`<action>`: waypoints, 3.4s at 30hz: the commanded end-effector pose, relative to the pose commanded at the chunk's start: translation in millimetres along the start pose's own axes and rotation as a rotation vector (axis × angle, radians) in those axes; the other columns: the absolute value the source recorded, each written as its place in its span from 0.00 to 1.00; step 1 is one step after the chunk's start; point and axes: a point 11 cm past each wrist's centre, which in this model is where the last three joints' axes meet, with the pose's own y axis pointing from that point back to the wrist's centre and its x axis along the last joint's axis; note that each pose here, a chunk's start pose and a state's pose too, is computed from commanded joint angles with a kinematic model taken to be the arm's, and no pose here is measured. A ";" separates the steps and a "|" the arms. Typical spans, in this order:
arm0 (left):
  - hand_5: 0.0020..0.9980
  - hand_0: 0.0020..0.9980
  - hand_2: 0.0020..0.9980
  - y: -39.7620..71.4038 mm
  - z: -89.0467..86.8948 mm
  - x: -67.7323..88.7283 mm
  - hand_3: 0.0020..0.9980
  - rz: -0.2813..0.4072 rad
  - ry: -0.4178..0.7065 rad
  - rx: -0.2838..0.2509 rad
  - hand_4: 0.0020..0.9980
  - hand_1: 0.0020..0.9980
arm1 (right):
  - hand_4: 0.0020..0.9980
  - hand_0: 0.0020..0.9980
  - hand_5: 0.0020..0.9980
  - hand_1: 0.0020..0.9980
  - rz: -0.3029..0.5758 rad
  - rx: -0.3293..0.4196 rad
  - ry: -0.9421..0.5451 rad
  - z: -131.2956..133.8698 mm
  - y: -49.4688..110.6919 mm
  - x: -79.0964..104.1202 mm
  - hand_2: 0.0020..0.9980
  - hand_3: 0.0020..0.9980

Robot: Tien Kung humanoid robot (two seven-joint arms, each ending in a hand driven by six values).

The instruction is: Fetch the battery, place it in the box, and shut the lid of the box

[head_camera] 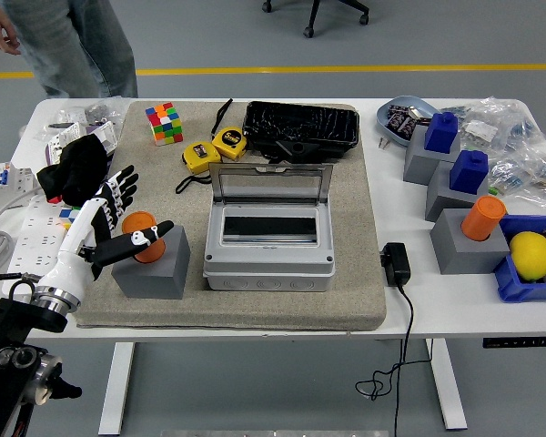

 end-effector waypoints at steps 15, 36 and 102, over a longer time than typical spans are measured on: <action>0.00 1.00 1.00 0.1 -8.5 -6.0 1.00 -0.006 -0.034 0.027 1.00 1.00 | 1.00 0.95 1.00 0.84 0.003 0.000 -0.003 -0.2 0.0 0.4 0.80 0.81; 0.00 0.95 0.94 -0.8 -11.2 -11.1 0.92 0.024 -0.012 0.020 1.00 0.95 | 1.00 0.95 1.00 0.83 0.002 0.000 -0.005 -1.2 0.2 -0.7 0.80 0.81; 0.00 0.14 0.24 1.6 -27.7 -21.2 0.23 0.118 0.125 0.042 1.00 0.17 | 1.00 0.94 1.00 0.83 0.008 0.002 -0.001 -3.0 0.2 0.2 0.80 0.80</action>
